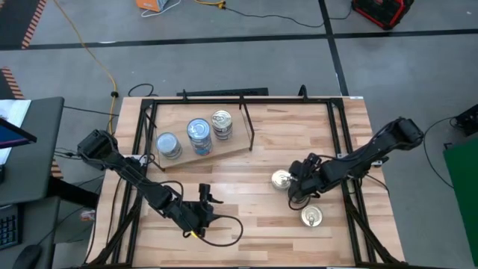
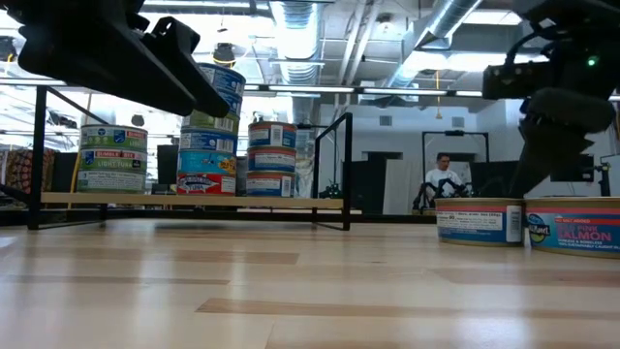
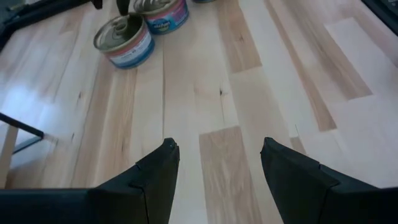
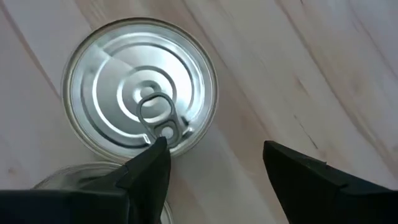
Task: Stack canned seafood by type on shelf
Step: Stack the blue pink tuna can on top of the blue pink tuna can on the shelf
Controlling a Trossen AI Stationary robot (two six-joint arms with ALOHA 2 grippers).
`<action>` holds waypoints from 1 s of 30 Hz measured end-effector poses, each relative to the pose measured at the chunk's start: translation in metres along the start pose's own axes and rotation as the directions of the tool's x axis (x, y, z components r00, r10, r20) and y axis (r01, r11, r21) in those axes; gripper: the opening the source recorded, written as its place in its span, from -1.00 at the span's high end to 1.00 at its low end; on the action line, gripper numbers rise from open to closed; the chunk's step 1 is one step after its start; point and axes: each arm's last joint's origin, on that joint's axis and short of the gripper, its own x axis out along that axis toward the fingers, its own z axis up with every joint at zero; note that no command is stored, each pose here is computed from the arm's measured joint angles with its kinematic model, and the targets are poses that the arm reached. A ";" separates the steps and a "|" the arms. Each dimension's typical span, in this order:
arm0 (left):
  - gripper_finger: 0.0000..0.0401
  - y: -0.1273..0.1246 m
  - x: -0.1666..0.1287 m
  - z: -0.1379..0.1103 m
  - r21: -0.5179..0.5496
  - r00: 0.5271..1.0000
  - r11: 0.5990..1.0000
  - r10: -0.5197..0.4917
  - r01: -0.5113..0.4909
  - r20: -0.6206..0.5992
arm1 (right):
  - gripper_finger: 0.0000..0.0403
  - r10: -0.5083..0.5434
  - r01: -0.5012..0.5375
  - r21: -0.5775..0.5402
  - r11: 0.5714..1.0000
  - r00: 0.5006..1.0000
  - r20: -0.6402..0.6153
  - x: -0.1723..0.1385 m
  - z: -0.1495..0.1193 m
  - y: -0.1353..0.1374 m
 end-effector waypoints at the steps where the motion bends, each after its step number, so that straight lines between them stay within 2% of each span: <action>1: -0.09 0.000 0.000 0.000 0.000 1.000 1.000 0.001 -0.001 0.004 | -0.44 0.003 -0.003 0.002 1.000 1.000 0.003 -0.001 0.000 -0.001; 4: -0.09 0.000 0.000 0.001 -0.003 1.000 1.000 0.001 -0.001 0.006 | -0.44 -0.002 0.002 0.030 1.000 1.000 0.022 -0.006 0.002 -0.005; 10: -0.09 0.000 0.000 0.001 -0.054 1.000 0.998 -0.030 0.030 0.000 | -0.44 -0.183 0.169 0.140 0.976 0.979 0.091 -0.009 0.000 -0.021; 14: -0.09 -0.001 0.000 0.001 -0.062 0.999 0.998 -0.033 0.033 0.001 | -0.44 -0.225 0.214 0.137 0.967 0.972 0.072 0.003 0.001 -0.020; 17: -0.09 0.000 0.000 0.001 -0.070 0.999 0.996 -0.048 0.049 0.004 | -0.44 -0.166 0.164 0.098 0.982 0.986 0.013 0.023 0.003 -0.011; 20: -0.09 0.000 0.001 0.002 -0.072 0.999 0.996 -0.050 0.050 0.008 | -0.44 -0.051 0.050 0.073 0.996 0.999 0.010 0.041 0.012 0.005; 25: -0.09 0.001 0.001 0.002 -0.066 0.999 0.997 -0.047 0.048 0.008 | -0.44 0.155 -0.160 0.012 0.987 0.968 0.198 0.049 0.047 0.039; 30: -0.09 0.000 0.001 0.002 -0.085 0.997 0.994 -0.073 0.073 0.003 | -0.44 0.185 -0.174 -0.062 0.983 0.948 0.258 0.037 0.077 0.052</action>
